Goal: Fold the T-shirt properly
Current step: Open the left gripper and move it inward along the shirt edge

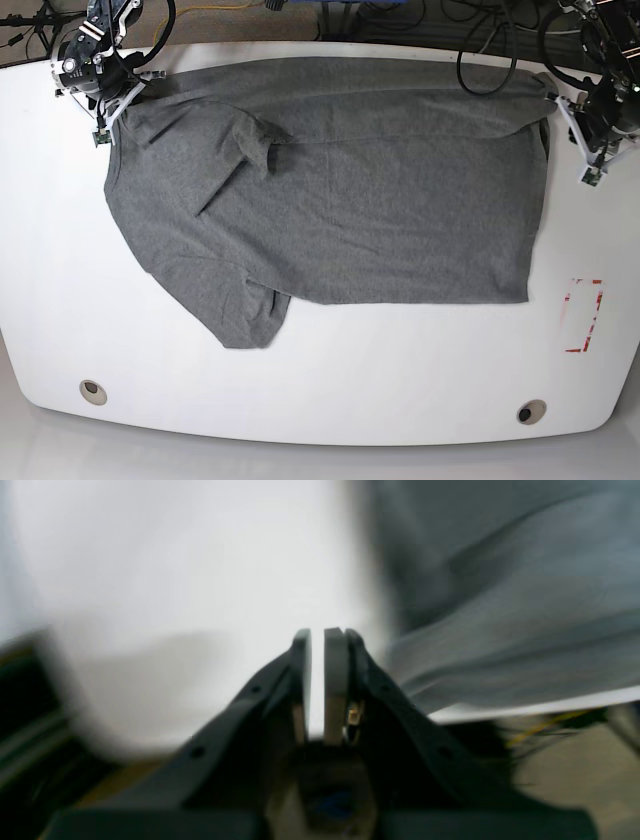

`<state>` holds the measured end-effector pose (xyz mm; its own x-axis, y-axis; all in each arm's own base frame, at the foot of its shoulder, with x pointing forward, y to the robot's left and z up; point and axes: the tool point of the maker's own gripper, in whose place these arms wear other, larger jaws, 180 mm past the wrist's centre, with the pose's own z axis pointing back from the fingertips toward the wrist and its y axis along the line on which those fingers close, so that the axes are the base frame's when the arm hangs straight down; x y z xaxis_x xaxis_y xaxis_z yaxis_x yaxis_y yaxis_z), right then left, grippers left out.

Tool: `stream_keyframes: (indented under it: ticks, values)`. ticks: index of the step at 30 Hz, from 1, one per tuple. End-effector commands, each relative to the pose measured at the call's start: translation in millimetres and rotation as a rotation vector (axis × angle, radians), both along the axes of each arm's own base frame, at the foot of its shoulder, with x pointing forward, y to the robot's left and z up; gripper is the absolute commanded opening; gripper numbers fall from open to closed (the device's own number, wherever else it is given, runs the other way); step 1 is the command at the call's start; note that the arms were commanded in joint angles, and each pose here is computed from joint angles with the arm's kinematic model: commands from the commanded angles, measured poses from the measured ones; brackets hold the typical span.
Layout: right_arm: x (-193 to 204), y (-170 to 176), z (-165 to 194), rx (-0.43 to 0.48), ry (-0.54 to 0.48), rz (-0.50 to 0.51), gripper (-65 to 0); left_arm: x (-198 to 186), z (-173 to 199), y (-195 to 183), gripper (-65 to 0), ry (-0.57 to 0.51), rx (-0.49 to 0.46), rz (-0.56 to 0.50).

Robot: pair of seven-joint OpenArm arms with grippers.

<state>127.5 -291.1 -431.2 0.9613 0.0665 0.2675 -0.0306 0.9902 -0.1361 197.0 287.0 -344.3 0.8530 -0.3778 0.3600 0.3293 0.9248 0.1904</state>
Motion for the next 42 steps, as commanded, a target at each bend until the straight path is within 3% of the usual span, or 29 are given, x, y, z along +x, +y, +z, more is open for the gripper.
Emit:
stream_keyframes:
  ticks: [1,8,19,32,42]
  values:
    - [-21.4,2.7,-10.9,0.007,0.099,-0.001,-63.7,7.9,1.0,-19.2,-60.6,-0.021,-0.039,-0.060]
    - [-18.1,3.3,-10.3,0.008,0.091,-0.001,-63.7,4.6,-18.7,-58.2,-60.6,0.017,-0.123,-0.105]
    - [-15.7,3.4,-10.0,0.009,0.086,-0.002,-63.7,-17.0,-65.1,-31.5,-60.6,0.157,-0.099,-0.016]
    - [-9.9,3.5,-8.8,0.010,0.074,-0.002,-63.7,-21.8,-40.3,40.7,-60.6,0.134,0.030,0.068]
    - [-6.5,3.5,-7.9,0.010,0.066,-0.002,-63.7,-0.9,-12.3,69.4,-60.6,0.079,0.111,0.067]
